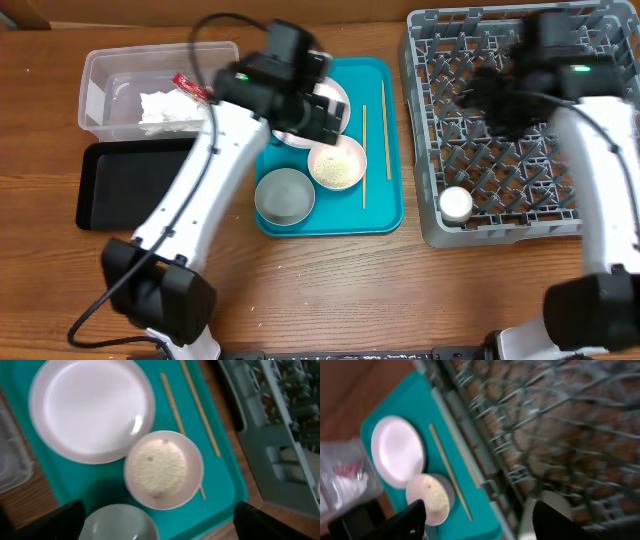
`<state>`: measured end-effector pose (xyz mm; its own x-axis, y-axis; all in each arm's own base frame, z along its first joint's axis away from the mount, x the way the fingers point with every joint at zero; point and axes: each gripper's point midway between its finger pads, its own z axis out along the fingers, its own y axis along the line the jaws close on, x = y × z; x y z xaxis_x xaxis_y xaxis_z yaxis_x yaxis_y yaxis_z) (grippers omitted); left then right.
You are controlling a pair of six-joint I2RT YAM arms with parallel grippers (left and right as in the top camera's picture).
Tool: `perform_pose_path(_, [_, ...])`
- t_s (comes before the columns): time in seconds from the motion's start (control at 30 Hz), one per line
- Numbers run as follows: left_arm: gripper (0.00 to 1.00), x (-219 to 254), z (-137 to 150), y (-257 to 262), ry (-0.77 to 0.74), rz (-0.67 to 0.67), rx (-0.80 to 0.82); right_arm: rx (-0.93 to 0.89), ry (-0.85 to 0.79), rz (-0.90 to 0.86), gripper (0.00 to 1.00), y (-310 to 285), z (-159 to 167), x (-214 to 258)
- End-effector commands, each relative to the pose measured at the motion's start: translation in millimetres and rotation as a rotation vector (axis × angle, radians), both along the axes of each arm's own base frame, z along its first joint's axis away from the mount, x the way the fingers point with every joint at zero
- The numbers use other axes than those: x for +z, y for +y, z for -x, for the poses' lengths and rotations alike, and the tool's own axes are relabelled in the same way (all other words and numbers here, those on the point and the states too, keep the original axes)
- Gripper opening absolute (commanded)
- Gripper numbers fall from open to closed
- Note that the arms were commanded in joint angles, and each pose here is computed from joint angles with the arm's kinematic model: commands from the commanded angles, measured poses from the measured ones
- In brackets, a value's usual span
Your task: Sort waste into correct bins and load items into the dishwasher
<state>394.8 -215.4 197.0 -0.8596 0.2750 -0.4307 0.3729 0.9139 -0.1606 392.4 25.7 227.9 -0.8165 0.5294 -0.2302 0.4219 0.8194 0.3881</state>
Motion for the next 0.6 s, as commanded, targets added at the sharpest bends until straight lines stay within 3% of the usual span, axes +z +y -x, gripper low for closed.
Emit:
perform_pose_path(0.0, [0.91,-38.7,7.7,-31.7,0.039,-0.089,-0.058,-0.059,-0.034,0.033,0.7,-37.7,11.7,20.7])
perform_pose_path(0.4, [0.75,-145.7,42.9,-88.4,0.212,-0.21,-0.185,-0.06,0.013,0.053,0.7,-58.3,25.8,15.0])
perform_pose_path(0.5, [0.63,-153.7,42.6,-88.0,0.224,-0.218,-0.176,-0.06,0.013,0.053,0.7,-58.0,25.7,15.0])
perform_pose_path(0.57, [0.5,-153.5,39.9,-88.7,0.212,-0.217,-0.174,-0.06,0.013,0.054,0.7,-58.2,25.7,15.0])
